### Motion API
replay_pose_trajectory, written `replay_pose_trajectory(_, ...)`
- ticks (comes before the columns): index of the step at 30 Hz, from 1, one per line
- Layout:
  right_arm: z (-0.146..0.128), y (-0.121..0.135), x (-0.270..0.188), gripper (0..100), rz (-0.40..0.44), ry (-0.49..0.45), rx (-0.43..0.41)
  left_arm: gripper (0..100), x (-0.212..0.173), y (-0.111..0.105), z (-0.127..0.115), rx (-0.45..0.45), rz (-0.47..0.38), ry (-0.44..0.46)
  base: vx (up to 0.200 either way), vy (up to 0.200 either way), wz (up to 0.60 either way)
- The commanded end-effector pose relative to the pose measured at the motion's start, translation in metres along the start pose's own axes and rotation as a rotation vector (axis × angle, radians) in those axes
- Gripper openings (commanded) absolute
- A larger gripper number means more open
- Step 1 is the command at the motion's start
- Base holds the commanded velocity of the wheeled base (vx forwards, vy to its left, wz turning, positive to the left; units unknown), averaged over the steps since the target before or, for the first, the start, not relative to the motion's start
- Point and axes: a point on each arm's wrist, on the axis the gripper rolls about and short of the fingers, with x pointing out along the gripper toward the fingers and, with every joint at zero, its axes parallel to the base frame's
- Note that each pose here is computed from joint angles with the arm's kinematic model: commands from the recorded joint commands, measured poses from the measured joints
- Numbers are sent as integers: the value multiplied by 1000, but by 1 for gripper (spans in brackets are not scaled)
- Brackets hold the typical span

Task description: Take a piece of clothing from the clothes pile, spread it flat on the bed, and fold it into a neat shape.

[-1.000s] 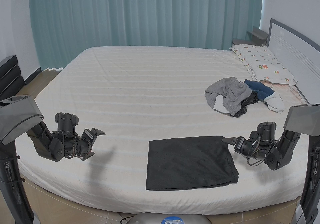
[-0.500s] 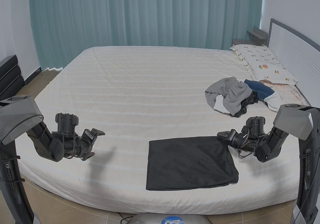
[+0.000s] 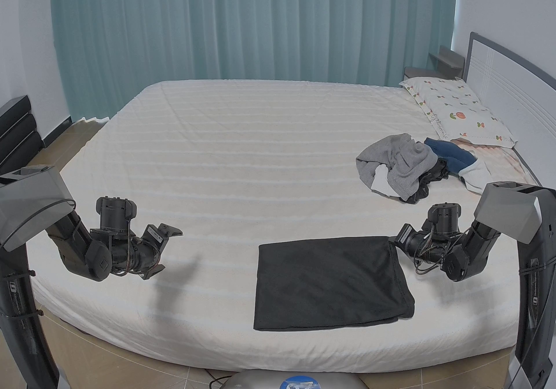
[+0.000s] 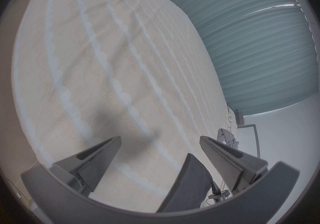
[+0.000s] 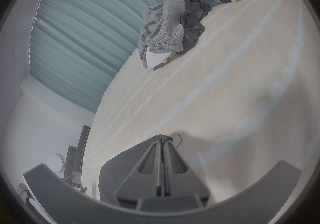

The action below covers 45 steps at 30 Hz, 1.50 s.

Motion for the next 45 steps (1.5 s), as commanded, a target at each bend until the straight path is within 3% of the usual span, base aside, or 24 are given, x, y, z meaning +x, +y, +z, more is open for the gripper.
replay_pose_trajectory(1,5,-4,-1,0,-5,-11,8,100,0,-1,0,-2,-3,0,0,0,0)
replay_pose_trajectory(17,0,-8,-2,0,-12,1,10,100,0,-1,0,-2,-3,0,0,0,0)
replay_pose_trajectory(18,1,-7,-2,100,-8,1,11,100,0,-1,0,-2,-3,0,0,0,0)
replay_pose_trajectory(26,5,10,-42,100,-2,-5,18,100,0,-1,0,-10,-3,-2,0,0,0)
replay_pose_trajectory(32,3,19,-84,100,-11,-8,175,100,0,-1,0,-14,-2,-3,0,0,0)
replay_pose_trajectory(35,-4,13,-101,100,-33,2,282,100,0,-2,1,-16,1,-19,-200,0,0)
replay_pose_trajectory(45,-20,-13,-97,100,29,-38,334,100,1,-4,2,-16,-6,-21,-60,0,0)
